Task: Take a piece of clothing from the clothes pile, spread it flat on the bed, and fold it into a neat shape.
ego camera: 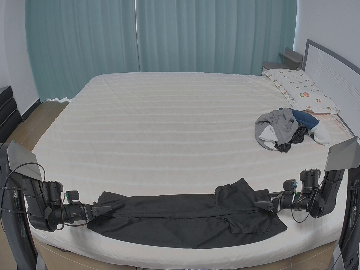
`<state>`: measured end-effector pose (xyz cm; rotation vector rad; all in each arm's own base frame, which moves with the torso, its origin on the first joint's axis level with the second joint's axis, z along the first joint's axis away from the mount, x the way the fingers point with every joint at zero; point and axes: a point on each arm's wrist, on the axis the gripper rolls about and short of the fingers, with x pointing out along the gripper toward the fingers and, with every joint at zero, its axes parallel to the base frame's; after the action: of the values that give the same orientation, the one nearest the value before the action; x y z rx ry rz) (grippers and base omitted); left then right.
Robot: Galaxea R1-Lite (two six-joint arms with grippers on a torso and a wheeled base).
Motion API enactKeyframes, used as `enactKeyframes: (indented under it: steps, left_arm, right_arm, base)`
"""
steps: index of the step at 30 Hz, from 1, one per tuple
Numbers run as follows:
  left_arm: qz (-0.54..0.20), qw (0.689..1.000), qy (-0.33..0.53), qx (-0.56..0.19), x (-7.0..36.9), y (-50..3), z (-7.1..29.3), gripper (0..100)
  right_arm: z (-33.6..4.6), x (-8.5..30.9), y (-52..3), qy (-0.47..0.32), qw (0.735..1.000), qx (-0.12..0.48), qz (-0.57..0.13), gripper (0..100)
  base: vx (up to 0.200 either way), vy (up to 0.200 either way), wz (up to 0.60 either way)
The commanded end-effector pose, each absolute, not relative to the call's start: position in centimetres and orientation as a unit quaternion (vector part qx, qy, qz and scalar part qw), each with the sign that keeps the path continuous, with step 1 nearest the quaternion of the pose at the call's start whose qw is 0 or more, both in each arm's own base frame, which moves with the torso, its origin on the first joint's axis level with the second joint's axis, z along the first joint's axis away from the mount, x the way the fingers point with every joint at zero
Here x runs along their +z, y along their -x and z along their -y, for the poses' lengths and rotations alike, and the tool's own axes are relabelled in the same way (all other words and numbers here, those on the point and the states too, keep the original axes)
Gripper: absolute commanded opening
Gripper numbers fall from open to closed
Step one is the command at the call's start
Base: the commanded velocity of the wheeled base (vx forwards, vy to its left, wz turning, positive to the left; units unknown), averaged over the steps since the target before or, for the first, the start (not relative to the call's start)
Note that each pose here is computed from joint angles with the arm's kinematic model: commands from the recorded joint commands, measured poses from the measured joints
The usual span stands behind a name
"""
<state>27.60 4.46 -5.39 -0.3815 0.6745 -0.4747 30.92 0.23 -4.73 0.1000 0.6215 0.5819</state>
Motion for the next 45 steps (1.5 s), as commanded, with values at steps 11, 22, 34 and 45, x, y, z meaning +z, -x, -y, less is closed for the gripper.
enactKeyframes:
  steps: [11, 22, 34, 45]
  left_arm:
    - [-0.281, 0.892, 0.292, -0.203, -2.4, -30.4, -5.7, 100]
    - [-0.294, 0.889, 0.34, -0.084, -2.4, -34.3, -2.1, 100]
    - [-0.356, 0.844, 0.399, -0.033, -2.0, -35.3, -2.0, 100]
    - [-0.358, 0.852, 0.381, -0.026, -2.3, -35.4, -1.5, 0]
  right_arm:
    - [1.4, 0.2, -34.1, -0.118, 0.936, 0.244, -0.223, 100]
    - [1.6, 0.5, -35.4, -0.291, 0.913, 0.146, -0.245, 100]
    - [1.4, -2.4, -34.1, -0.325, 0.89, 0.114, -0.299, 100]
    - [0.8, -2.9, -33.4, -0.325, 0.883, 0.115, -0.317, 100]
  base:
    - [0.0, 0.0, 0.0]
    - [0.0, 0.0, 0.0]
    - [0.0, 0.0, 0.0]
    - [0.0, 0.0, 0.0]
